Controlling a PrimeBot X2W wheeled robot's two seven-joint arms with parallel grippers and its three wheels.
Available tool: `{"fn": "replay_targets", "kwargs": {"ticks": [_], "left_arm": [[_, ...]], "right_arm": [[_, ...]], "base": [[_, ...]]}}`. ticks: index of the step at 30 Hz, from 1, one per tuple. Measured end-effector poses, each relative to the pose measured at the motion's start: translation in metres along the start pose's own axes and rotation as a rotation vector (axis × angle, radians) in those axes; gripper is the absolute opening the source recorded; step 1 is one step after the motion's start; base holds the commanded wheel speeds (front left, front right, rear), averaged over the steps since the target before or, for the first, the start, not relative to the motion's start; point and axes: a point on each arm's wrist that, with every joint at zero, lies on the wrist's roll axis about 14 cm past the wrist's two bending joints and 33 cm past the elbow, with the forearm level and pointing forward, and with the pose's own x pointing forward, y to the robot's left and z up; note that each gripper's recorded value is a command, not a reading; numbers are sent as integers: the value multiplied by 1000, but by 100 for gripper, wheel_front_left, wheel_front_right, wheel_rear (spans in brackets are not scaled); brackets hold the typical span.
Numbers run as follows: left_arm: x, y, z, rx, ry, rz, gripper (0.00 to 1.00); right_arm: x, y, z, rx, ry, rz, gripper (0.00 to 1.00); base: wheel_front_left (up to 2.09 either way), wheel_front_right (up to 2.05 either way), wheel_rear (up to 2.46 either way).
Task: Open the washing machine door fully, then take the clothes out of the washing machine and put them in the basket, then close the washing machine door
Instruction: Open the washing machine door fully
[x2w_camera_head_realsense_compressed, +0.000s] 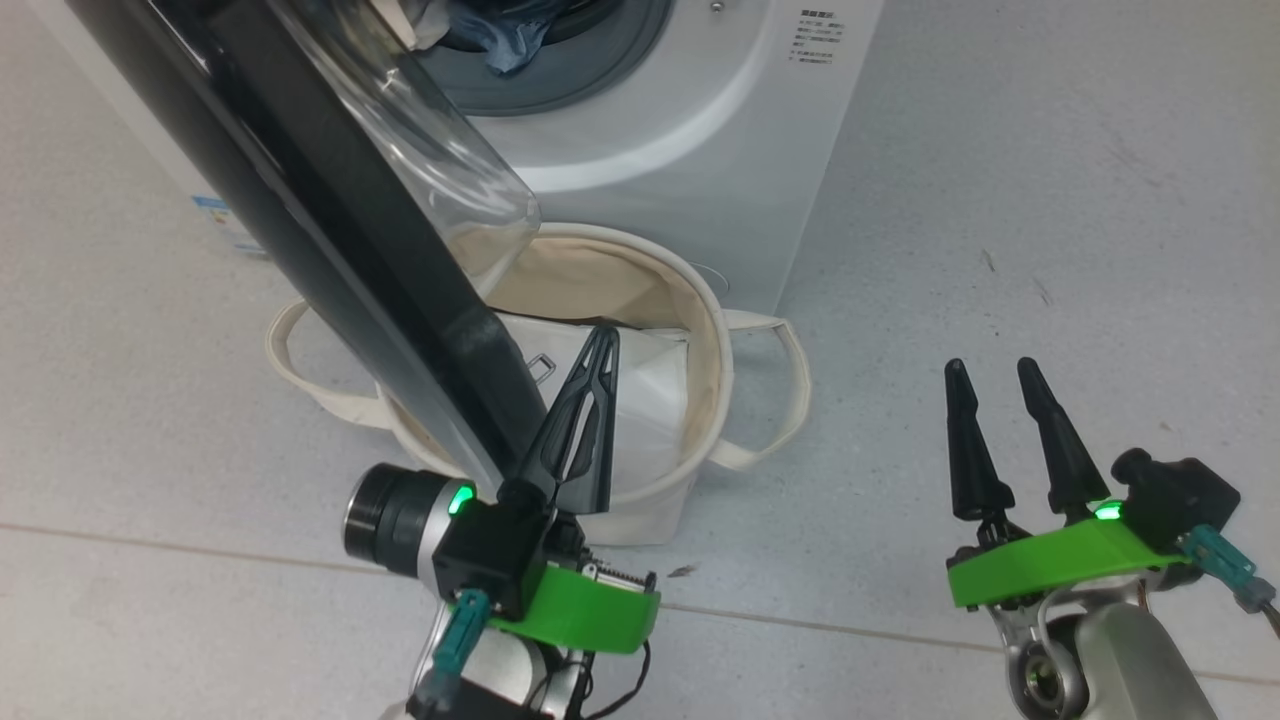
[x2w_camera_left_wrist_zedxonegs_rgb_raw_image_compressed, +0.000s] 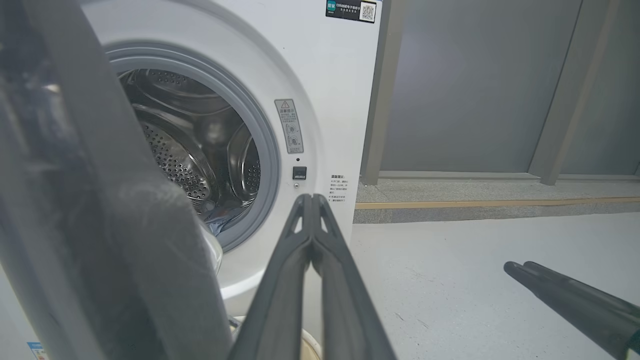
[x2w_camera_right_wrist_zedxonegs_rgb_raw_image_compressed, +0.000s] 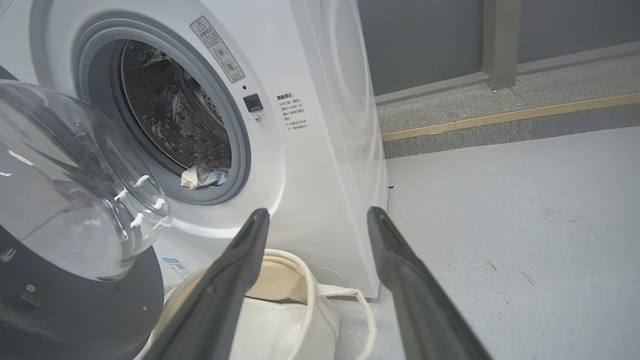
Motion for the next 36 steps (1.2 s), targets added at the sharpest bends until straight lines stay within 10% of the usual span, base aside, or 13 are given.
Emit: {"fn": "replay_targets", "kwargs": {"ticks": [25, 36], "left_arm": [[-43, 65, 5, 68, 50, 245, 0], [-101, 159, 12, 121, 87, 582, 0]], "right_arm": [[21, 72, -11, 21, 18, 201, 100], [26, 115, -23, 31, 46, 317, 100]], "base": [[0, 0, 0], [0, 0, 0]]}}
